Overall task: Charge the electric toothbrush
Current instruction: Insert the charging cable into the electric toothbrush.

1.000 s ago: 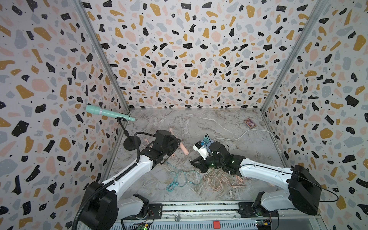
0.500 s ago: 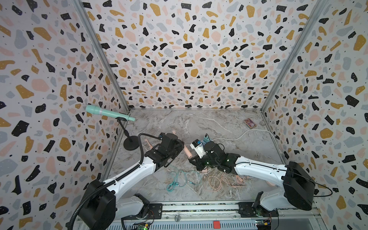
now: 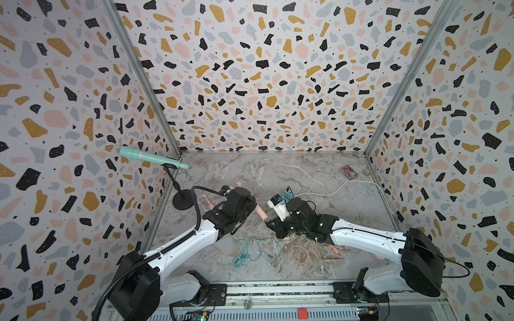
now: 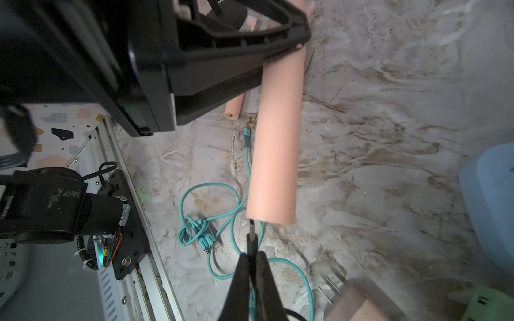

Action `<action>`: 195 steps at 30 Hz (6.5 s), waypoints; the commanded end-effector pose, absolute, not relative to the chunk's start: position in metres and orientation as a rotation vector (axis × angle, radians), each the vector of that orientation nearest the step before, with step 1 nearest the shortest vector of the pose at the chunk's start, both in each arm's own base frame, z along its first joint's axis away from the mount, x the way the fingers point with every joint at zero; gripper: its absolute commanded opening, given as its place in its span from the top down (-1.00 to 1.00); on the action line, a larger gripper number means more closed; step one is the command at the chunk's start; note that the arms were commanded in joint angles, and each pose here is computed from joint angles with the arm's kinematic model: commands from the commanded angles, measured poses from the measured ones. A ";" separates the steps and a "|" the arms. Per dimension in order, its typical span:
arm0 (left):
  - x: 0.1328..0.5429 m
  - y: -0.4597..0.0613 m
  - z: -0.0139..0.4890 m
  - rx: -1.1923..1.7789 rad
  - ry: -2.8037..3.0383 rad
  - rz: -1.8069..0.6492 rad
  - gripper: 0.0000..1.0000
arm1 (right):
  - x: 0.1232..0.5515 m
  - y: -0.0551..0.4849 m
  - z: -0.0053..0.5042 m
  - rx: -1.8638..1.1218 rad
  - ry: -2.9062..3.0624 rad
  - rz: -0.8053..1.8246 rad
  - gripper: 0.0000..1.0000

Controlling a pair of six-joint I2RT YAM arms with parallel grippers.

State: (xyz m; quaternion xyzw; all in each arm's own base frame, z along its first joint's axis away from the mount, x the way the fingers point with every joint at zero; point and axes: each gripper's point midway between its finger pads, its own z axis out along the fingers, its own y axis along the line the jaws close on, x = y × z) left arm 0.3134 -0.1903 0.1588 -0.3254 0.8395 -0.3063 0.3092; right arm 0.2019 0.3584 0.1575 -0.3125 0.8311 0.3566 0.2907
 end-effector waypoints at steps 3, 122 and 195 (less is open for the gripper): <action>0.322 -0.187 0.179 -0.833 2.166 -0.790 1.00 | 0.187 0.353 0.160 -0.876 2.208 0.985 1.00; 0.280 -0.261 0.155 -0.672 2.310 -0.960 1.00 | 0.255 0.328 0.202 -0.750 1.943 0.697 1.00; 0.410 -0.206 0.341 -0.823 1.958 -1.299 1.00 | 0.260 0.224 0.285 -0.437 1.921 0.520 -0.57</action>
